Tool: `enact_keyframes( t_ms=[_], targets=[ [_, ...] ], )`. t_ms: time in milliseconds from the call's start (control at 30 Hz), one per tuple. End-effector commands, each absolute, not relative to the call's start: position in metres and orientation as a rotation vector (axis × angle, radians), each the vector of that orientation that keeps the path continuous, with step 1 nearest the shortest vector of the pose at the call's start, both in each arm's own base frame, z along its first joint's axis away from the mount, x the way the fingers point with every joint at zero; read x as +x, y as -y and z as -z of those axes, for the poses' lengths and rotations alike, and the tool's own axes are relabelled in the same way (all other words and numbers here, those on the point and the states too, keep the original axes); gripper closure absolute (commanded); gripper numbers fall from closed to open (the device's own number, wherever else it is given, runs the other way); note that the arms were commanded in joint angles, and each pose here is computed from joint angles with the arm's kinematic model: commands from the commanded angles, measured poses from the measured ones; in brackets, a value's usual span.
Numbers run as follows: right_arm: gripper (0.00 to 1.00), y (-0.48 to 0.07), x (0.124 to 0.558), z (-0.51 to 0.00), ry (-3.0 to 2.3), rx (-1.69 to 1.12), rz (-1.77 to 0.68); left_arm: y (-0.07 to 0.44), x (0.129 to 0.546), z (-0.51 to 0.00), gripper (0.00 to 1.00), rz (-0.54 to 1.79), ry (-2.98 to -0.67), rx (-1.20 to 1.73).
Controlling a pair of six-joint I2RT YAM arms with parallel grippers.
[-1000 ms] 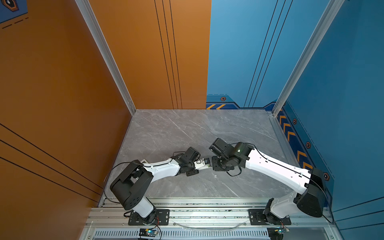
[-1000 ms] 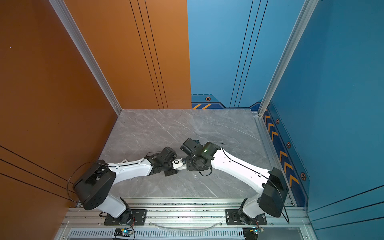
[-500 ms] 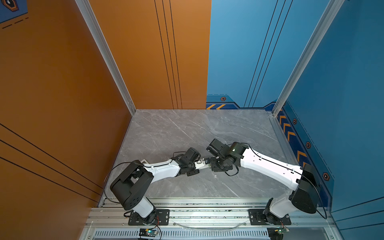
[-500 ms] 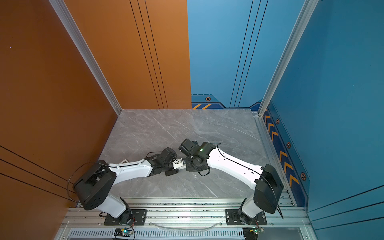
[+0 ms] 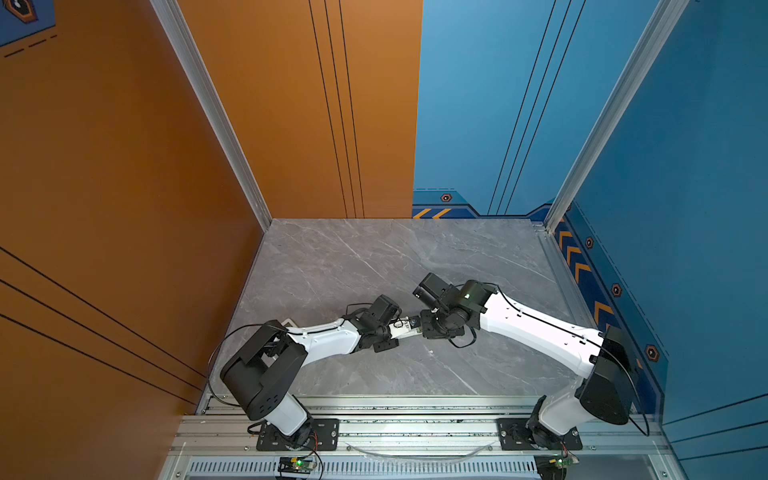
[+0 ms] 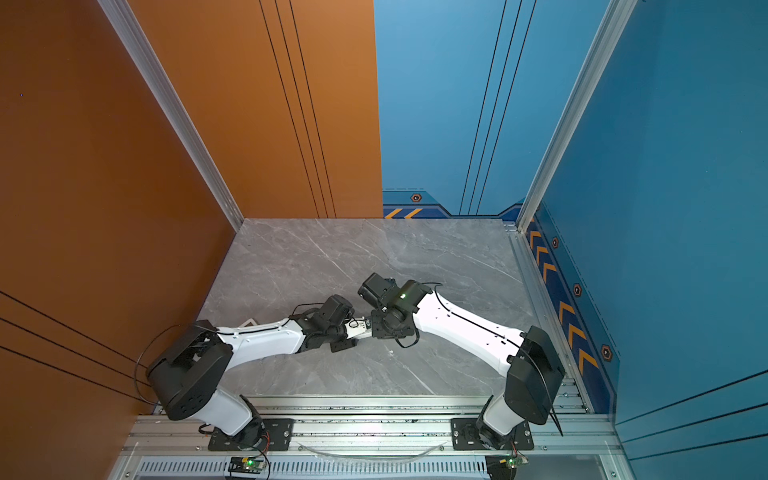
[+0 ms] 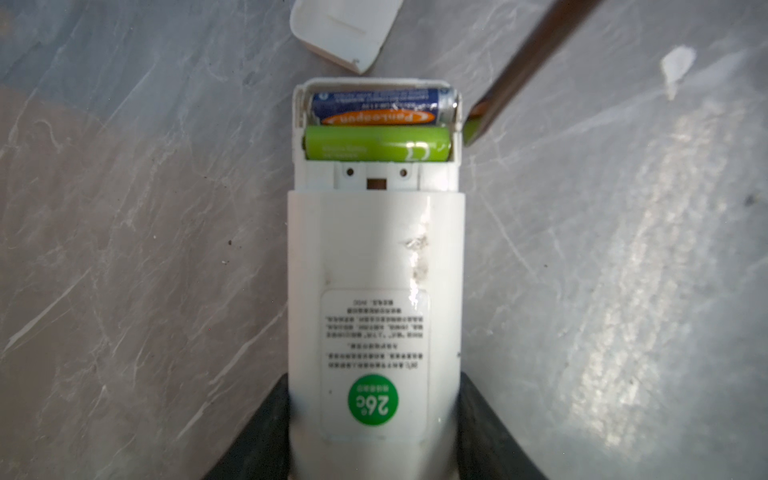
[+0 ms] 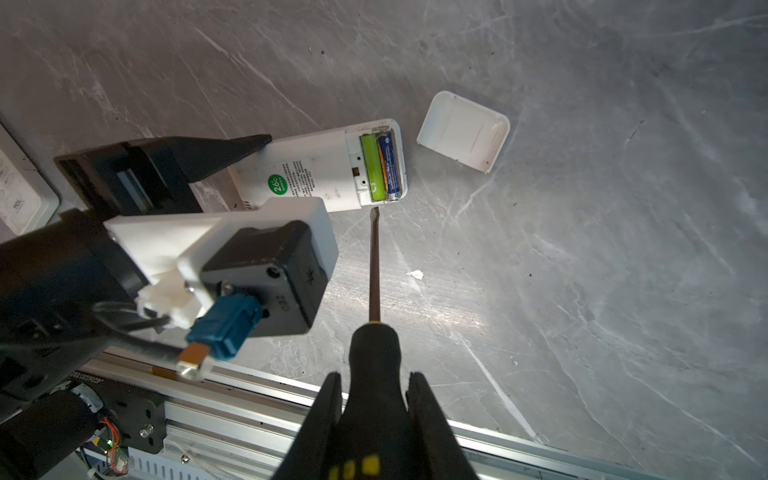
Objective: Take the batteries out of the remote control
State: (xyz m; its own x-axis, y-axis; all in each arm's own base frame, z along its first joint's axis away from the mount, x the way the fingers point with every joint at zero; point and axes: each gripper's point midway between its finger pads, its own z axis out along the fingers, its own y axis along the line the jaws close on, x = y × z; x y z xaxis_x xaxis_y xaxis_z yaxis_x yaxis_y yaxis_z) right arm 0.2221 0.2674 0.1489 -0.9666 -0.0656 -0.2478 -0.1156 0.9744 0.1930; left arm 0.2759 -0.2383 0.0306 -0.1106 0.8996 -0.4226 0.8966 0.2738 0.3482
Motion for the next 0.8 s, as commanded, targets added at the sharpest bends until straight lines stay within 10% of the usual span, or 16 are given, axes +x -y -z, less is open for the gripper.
enact_keyframes(
  t_ms=[0,767],
  targets=[
    [1.00,-0.268,0.230,-0.153,-2.851,-0.150,-0.290,0.216,0.255,0.001,0.72,-0.045,-2.093,1.709],
    [1.00,-0.268,0.235,-0.141,-2.861,-0.136,-0.270,0.215,0.256,0.001,0.71,-0.032,-2.099,1.698]
  ],
)
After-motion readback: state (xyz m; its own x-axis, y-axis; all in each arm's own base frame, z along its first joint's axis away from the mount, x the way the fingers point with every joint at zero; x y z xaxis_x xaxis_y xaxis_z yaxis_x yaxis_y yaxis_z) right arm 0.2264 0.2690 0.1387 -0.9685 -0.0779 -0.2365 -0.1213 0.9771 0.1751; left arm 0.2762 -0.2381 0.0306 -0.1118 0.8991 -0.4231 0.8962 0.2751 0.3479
